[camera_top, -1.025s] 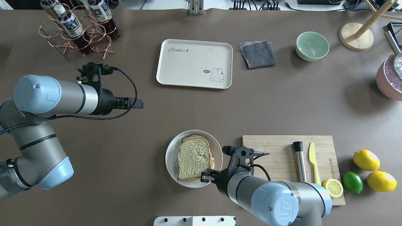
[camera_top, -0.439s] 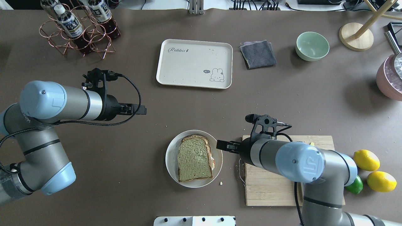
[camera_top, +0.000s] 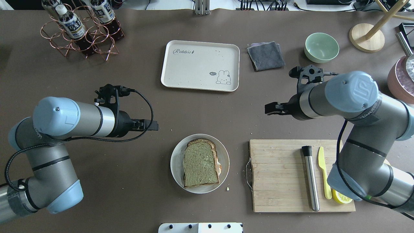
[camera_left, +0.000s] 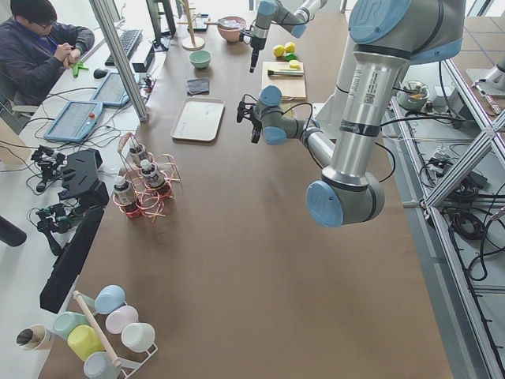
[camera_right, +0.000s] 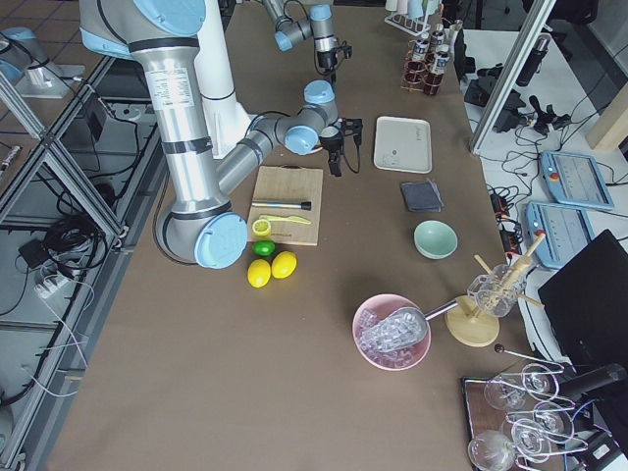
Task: Make sandwich and place on tray
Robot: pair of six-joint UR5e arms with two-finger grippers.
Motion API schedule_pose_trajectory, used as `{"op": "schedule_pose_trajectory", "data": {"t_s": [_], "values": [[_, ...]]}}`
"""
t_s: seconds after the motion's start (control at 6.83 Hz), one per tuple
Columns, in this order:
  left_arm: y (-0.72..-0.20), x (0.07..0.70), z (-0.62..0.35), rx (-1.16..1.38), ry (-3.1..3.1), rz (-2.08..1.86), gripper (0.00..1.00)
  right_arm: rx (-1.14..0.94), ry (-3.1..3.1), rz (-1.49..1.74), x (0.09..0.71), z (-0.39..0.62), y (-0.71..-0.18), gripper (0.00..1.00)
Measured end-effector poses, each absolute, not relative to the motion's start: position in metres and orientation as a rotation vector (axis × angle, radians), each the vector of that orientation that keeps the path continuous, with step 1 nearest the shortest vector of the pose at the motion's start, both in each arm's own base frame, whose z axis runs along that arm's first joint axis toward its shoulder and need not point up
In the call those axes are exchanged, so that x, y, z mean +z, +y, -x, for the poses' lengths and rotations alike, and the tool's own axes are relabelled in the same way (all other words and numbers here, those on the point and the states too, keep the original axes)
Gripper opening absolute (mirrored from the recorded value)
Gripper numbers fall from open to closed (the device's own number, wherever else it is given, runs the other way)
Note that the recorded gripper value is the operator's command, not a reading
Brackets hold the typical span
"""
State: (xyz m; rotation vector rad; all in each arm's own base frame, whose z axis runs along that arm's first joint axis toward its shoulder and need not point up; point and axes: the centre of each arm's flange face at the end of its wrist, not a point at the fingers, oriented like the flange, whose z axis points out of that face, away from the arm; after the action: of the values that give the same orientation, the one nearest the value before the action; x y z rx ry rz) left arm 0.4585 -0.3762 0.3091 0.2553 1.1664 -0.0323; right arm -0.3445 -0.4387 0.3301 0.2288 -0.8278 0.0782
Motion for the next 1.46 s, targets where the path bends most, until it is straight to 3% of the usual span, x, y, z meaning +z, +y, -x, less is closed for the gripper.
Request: {"op": "schedule_pose_trajectory", "data": {"t_s": [0.29, 0.59, 0.73, 0.88, 1.03, 1.46], "values": [[-0.345, 0.307, -0.485, -0.036, 1.174, -0.222, 0.98, -0.076, -0.718, -0.251, 0.383, 0.226, -0.487, 1.00], [-0.320, 0.306, -0.504, -0.056, 1.174, -0.211, 0.93, -0.193, -0.689, -0.258, 0.448, 0.103, -0.493, 1.00], [-0.309, 0.306, -0.512, -0.064, 1.174, -0.204, 0.81, -0.225, -0.697, -0.250, 0.472, 0.058, -0.485, 1.00], [-0.299, 0.305, -0.520, -0.070, 1.176, -0.198, 0.58, -0.239, -0.707, -0.236, 0.494, 0.023, -0.473, 1.00], [-0.290, 0.300, -0.528, -0.075, 1.183, -0.190, 0.41, -0.244, -0.711, -0.223, 0.514, 0.001, -0.460, 1.00], [-0.276, 0.295, -0.545, -0.067, 1.189, -0.172, 0.39, -0.260, -0.704, -0.209, 0.545, -0.025, -0.442, 1.00]]}}
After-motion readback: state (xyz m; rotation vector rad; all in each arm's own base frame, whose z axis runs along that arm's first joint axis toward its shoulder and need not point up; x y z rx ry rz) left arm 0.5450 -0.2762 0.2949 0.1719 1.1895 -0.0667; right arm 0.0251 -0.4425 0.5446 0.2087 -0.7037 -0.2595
